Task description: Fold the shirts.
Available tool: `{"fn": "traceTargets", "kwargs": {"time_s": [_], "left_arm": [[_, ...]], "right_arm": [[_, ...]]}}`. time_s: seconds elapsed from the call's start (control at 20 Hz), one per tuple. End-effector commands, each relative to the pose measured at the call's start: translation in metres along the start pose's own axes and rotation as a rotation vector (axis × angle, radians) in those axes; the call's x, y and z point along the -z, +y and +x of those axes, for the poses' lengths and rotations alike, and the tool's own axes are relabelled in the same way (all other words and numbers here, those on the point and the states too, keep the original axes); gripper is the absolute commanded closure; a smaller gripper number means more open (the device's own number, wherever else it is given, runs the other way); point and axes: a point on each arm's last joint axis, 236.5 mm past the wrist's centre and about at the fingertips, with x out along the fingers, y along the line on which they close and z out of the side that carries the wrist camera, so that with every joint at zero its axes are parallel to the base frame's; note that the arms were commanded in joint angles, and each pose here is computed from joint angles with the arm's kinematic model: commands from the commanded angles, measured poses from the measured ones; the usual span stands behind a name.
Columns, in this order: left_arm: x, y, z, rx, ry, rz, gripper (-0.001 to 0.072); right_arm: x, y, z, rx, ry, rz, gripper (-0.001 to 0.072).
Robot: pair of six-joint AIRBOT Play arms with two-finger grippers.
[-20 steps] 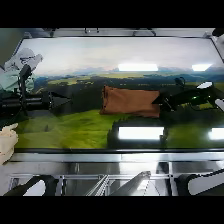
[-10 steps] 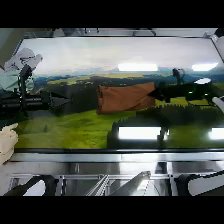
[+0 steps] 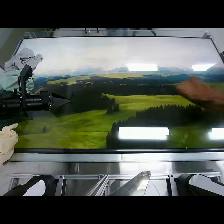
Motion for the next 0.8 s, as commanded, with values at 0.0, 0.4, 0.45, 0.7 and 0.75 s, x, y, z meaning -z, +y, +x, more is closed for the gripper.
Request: {"fn": "traceTargets", "kwargs": {"time_s": [0.0,0.4,0.45,0.7,0.75], "left_arm": [[0.000,0.000,0.000,-0.001,0.000,0.002,0.0691],[0.000,0.000,0.000,-0.002,-0.001,0.002,0.0692],[0.000,0.000,0.000,-0.002,-0.001,0.002,0.0692],[-0.002,-0.002,0.000,0.007,-0.009,0.000,0.0694],[-0.006,-0.007,-0.001,0.026,-0.025,-0.001,0.0694]], "right_arm": [[-0.004,-0.150,-0.058,0.312,-0.124,0.208,0.0698],[0.052,-0.235,-0.059,0.376,0.011,0.305,0.0405],[0.058,-0.230,-0.060,0.367,0.041,0.309,0.0120],[0.044,-0.182,-0.096,0.281,0.013,0.313,0.0204],[0.023,-0.147,-0.102,0.187,-0.065,0.265,0.0362]]}}
